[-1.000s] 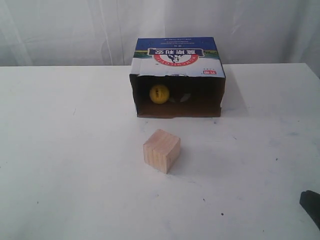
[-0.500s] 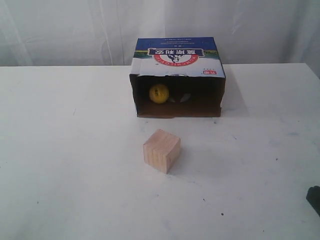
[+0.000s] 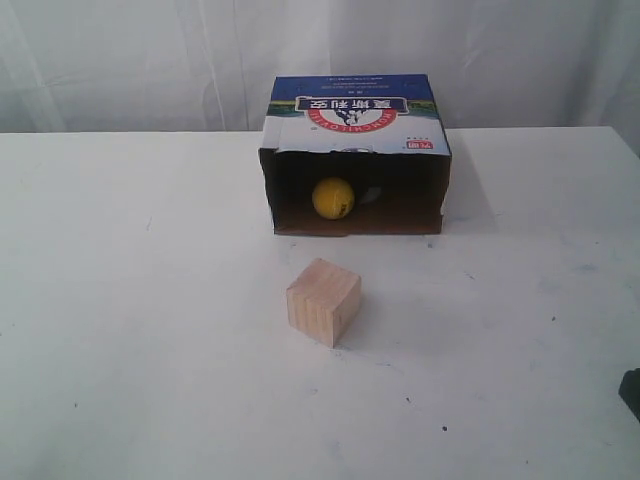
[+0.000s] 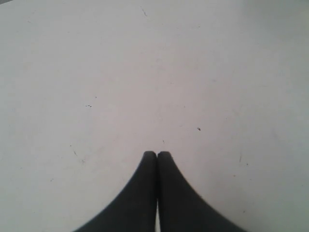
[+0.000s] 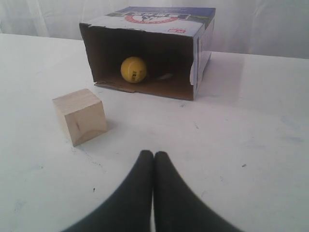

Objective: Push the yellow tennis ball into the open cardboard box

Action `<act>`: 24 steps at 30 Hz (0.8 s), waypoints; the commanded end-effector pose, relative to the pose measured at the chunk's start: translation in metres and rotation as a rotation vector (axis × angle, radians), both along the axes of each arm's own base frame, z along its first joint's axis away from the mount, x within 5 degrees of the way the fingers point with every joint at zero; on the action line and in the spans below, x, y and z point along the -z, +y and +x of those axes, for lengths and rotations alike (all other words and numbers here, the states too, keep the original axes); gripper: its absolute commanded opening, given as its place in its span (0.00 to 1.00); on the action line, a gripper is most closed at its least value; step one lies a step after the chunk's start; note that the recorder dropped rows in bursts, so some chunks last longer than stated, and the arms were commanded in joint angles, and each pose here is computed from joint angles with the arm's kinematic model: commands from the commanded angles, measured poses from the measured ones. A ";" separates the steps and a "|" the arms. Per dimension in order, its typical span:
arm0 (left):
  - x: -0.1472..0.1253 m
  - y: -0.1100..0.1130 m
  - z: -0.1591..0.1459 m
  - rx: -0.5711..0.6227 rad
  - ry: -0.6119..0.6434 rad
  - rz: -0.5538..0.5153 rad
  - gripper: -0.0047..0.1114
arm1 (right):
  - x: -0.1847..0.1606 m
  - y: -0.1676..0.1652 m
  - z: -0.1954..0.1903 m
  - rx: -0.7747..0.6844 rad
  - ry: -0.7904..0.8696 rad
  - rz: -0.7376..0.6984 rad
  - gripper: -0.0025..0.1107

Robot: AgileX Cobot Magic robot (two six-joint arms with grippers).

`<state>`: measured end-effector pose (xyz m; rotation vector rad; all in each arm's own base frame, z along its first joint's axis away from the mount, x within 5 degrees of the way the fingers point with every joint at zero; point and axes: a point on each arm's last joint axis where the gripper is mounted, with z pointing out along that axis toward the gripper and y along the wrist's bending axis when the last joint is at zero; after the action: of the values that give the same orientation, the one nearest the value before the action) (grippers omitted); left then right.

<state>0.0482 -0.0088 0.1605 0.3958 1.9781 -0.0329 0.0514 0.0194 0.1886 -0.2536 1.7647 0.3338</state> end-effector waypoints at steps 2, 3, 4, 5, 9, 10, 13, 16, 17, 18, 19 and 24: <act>0.002 0.000 -0.001 0.005 0.008 0.006 0.04 | 0.001 0.000 0.000 -0.003 -0.020 -0.040 0.02; 0.002 0.000 -0.001 0.005 0.008 0.006 0.04 | 0.001 0.000 0.000 -0.009 -0.031 -0.069 0.02; 0.002 0.000 -0.001 0.005 0.008 0.006 0.04 | 0.001 0.000 0.000 -0.013 -0.038 -0.085 0.02; 0.002 0.000 -0.001 0.005 0.008 0.006 0.04 | 0.001 0.000 0.000 -0.017 -0.045 -0.103 0.02; 0.002 0.000 -0.001 0.005 0.008 0.006 0.04 | 0.001 0.000 0.000 -0.025 -0.058 -0.142 0.02; 0.002 0.000 -0.001 0.005 0.008 0.006 0.04 | 0.001 0.000 0.000 -0.028 -0.062 -0.157 0.02; 0.002 0.000 -0.001 0.005 0.008 0.006 0.04 | 0.002 -0.001 0.000 -0.030 -0.058 -0.171 0.02; 0.002 0.000 -0.001 0.005 0.008 0.006 0.04 | 0.002 -0.001 0.000 -0.030 -0.058 -0.171 0.02; 0.002 0.000 -0.001 0.005 0.008 0.006 0.04 | 0.002 -0.001 0.000 -0.030 -0.058 -0.171 0.02; 0.002 0.000 -0.001 0.005 0.008 0.006 0.04 | 0.002 -0.001 0.000 -0.030 -0.058 -0.171 0.02; 0.002 0.000 -0.001 0.005 0.008 0.006 0.04 | 0.002 -0.001 0.000 -0.030 -0.058 -0.171 0.02; 0.002 0.000 -0.001 0.005 0.008 0.006 0.04 | 0.002 -0.001 0.000 -0.030 -0.058 -0.171 0.02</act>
<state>0.0482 -0.0088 0.1605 0.3958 1.9781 -0.0329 0.0512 0.0193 0.1875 -0.4015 1.7420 0.2106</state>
